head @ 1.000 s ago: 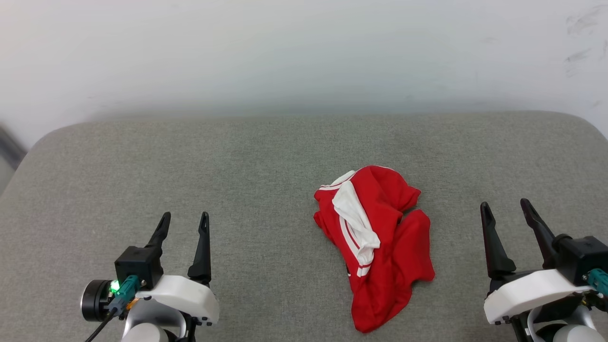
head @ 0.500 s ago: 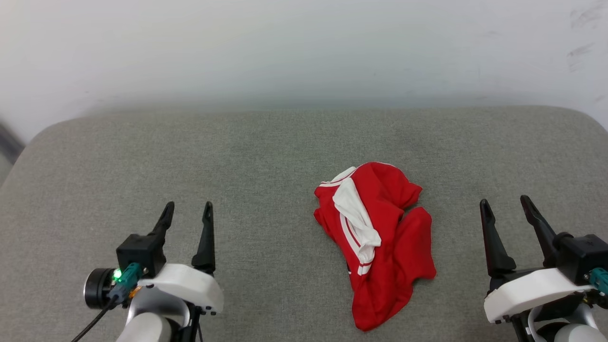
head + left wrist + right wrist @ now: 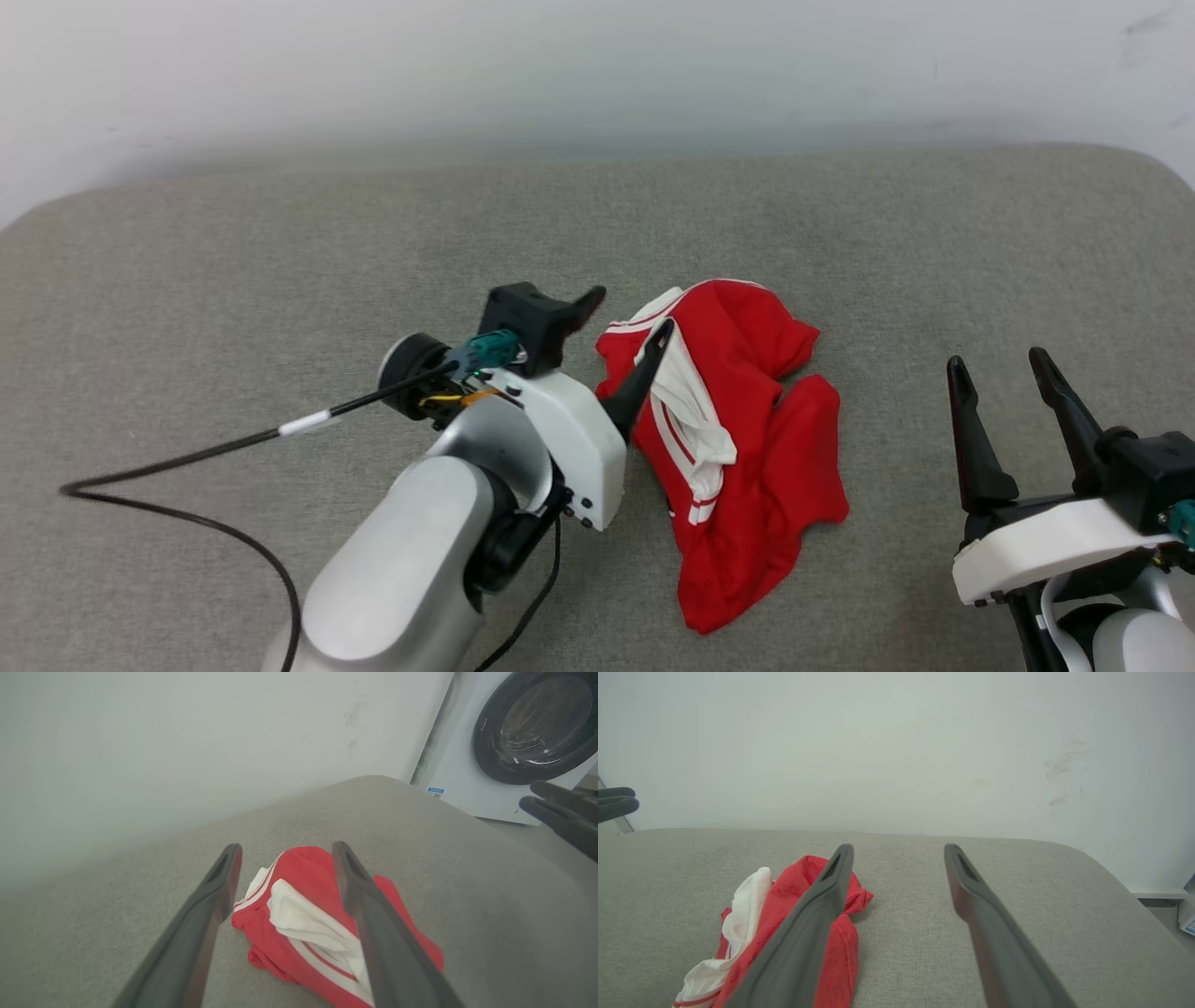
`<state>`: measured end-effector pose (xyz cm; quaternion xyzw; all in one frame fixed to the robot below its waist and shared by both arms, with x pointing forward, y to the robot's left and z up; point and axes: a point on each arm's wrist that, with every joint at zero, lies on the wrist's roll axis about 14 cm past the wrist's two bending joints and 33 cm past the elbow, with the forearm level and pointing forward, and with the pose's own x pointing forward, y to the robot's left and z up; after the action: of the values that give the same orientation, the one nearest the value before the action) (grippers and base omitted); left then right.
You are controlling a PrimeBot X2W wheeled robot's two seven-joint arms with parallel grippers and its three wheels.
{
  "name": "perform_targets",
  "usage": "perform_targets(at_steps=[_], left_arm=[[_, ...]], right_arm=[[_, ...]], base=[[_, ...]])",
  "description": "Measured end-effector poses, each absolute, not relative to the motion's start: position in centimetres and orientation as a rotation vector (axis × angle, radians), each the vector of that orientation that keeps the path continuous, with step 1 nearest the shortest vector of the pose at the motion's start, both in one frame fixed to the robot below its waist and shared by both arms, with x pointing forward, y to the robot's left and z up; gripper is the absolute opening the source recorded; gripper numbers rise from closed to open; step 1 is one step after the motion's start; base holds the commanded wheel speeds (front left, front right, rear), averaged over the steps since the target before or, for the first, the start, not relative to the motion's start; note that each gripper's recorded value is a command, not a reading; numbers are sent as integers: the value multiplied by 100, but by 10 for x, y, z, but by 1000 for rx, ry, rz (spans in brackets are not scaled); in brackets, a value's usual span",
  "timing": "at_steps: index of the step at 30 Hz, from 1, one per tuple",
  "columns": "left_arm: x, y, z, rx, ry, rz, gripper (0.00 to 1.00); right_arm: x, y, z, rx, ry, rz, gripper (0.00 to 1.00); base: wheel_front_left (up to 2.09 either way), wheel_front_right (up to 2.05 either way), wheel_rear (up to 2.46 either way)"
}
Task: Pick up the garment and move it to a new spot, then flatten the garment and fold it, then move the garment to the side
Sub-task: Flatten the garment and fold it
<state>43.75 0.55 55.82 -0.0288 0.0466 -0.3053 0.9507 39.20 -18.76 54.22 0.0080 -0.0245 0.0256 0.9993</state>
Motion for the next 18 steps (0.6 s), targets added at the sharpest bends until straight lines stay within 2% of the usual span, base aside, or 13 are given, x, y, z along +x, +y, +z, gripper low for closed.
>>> perform_targets(at_steps=[6,14,15,16,17,18], left_arm=[[416,-35,491,-1,404,-796,100],[380,-49,429,84,710,-921,100],[377,-48,424,94,735,-927,88],[377,-47,421,99,750,-928,36],[377,-46,420,104,753,-926,0],[379,-44,419,110,751,-924,0]], right_arm=[[394,-200,531,23,-22,16,100],[396,-209,516,43,12,-13,100],[397,-210,515,47,12,-14,100],[398,-210,515,47,9,-15,100],[399,-210,515,48,8,-14,100],[399,-210,515,51,10,-15,100]], base=[[0,0,0],[0,0,0],[0,0,0],[0,0,0],[0,0,0],[0,0,0]])
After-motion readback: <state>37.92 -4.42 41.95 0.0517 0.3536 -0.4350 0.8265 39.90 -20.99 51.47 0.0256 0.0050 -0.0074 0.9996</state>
